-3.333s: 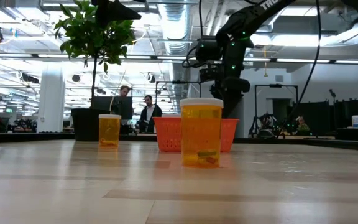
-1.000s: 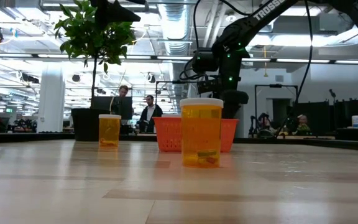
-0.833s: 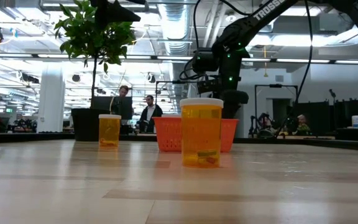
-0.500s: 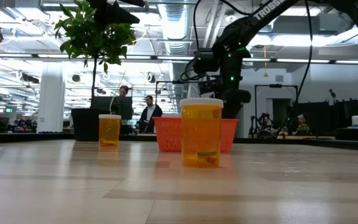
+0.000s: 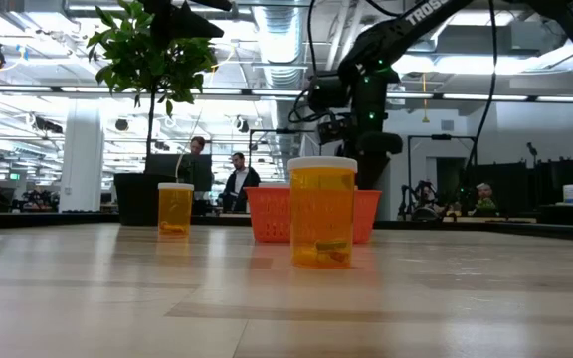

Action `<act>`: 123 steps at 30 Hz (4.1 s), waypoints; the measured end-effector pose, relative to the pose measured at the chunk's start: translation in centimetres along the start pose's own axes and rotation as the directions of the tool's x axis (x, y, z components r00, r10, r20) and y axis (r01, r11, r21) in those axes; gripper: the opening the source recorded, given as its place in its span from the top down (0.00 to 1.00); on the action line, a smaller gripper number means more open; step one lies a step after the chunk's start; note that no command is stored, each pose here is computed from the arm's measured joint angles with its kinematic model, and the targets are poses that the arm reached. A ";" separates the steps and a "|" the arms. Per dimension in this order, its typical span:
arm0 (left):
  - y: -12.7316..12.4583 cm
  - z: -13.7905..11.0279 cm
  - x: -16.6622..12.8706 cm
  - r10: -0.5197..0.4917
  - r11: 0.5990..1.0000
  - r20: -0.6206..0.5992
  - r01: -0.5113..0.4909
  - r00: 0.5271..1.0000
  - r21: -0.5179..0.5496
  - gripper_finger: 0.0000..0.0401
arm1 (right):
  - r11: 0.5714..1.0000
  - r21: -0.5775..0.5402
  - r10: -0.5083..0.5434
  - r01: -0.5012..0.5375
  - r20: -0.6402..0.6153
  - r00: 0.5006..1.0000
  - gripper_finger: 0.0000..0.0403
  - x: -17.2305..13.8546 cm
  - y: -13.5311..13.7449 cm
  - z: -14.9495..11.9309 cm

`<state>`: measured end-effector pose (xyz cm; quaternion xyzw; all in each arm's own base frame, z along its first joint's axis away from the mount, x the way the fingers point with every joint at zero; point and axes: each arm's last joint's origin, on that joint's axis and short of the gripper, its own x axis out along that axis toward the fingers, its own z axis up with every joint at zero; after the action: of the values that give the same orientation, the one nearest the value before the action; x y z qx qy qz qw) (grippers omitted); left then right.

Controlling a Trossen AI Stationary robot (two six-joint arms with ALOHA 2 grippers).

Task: Pick and place pill bottles into a basket
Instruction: Put the orange pill bottle into the orange bin

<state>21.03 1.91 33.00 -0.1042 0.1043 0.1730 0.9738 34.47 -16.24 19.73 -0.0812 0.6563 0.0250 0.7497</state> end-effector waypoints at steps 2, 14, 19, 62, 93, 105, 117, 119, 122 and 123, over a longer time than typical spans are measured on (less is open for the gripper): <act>0.0 0.0 0.0 0.000 1.000 -0.001 0.000 1.000 0.000 0.38 | 1.000 -0.002 -0.004 0.004 0.007 1.000 0.53 -0.5 -0.1 0.3; 0.0 -0.1 0.0 0.002 1.000 -0.007 -0.002 1.000 0.002 0.38 | 1.000 0.009 -0.017 0.016 0.043 0.999 0.48 -3.4 0.3 2.0; 0.0 -0.1 0.0 0.002 1.000 -0.006 -0.002 1.000 0.002 0.38 | 1.000 -0.029 -0.010 0.011 0.048 0.999 0.53 -4.3 1.5 2.9; -0.1 -0.1 0.0 -0.040 0.999 -0.016 0.040 0.999 -0.002 0.38 | 0.984 -0.174 0.027 -0.025 0.009 1.000 0.52 -5.2 10.4 6.2; -0.2 -0.1 0.0 -0.076 0.997 -0.025 0.075 0.997 -0.032 0.38 | 0.970 -0.242 0.050 -0.032 0.070 0.996 0.51 -3.1 10.2 7.7; -0.2 -0.1 0.0 -0.076 0.996 -0.024 0.075 0.997 -0.038 0.38 | 0.966 -0.257 0.060 -0.037 0.082 0.995 0.45 -2.6 9.7 7.8; -0.3 -0.1 0.0 -0.085 0.996 -0.023 0.084 0.996 -0.041 0.38 | 0.964 -0.261 0.078 -0.052 0.093 0.993 0.46 -2.2 9.4 7.9; -0.3 -0.1 0.0 -0.086 0.995 -0.022 0.085 0.996 -0.044 0.38 | 0.964 -0.259 0.079 -0.051 0.095 0.992 0.44 -2.2 9.4 7.9; -0.3 0.0 0.0 -0.087 0.995 -0.016 0.086 0.996 -0.046 0.38 | 0.964 -0.261 0.078 -0.048 0.104 0.992 0.47 -2.2 9.5 8.1; -0.3 0.0 0.0 -0.088 0.995 -0.014 0.087 0.996 -0.046 0.38 | 0.964 -0.261 0.078 -0.048 0.104 0.992 0.48 -2.2 9.5 8.1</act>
<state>21.12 1.65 33.05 -0.1321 0.1037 0.1318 0.9770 40.70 -5.46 22.06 -0.1554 0.6063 0.1385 0.7675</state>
